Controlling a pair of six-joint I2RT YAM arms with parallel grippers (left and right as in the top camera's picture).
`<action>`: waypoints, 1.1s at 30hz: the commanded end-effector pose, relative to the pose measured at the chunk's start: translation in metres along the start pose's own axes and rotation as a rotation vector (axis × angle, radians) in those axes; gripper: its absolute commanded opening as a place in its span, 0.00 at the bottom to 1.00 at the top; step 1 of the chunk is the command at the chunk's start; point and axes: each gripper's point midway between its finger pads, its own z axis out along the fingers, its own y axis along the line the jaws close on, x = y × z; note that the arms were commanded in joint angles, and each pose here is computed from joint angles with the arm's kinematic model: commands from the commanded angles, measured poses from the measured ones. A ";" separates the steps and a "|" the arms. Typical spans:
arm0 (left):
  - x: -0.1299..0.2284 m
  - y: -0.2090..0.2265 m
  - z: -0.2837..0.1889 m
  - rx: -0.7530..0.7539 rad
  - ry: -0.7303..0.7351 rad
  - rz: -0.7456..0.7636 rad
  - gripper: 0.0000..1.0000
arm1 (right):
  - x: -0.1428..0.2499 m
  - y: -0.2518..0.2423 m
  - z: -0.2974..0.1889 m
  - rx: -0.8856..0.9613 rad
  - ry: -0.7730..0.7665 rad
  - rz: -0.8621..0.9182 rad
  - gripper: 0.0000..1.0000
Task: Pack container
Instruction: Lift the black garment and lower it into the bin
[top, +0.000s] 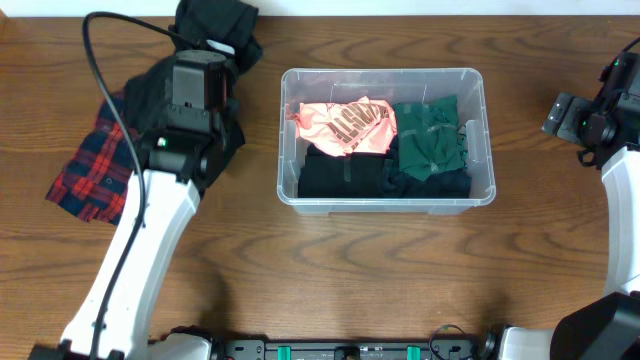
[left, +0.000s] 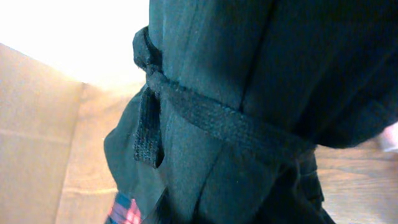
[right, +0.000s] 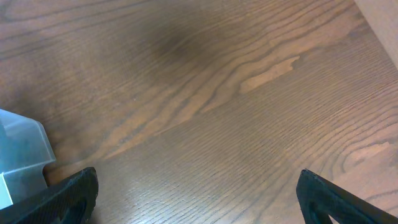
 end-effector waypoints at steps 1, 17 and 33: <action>-0.030 -0.006 -0.039 0.006 -0.132 0.071 0.06 | -0.001 -0.002 0.000 0.005 0.000 0.002 0.99; -0.069 -0.148 -0.134 0.276 -0.426 0.407 0.06 | -0.001 -0.002 0.000 0.005 0.000 0.002 0.99; -0.049 -0.244 -0.103 0.375 -0.408 0.706 0.06 | -0.001 -0.002 0.000 0.005 0.000 0.002 0.99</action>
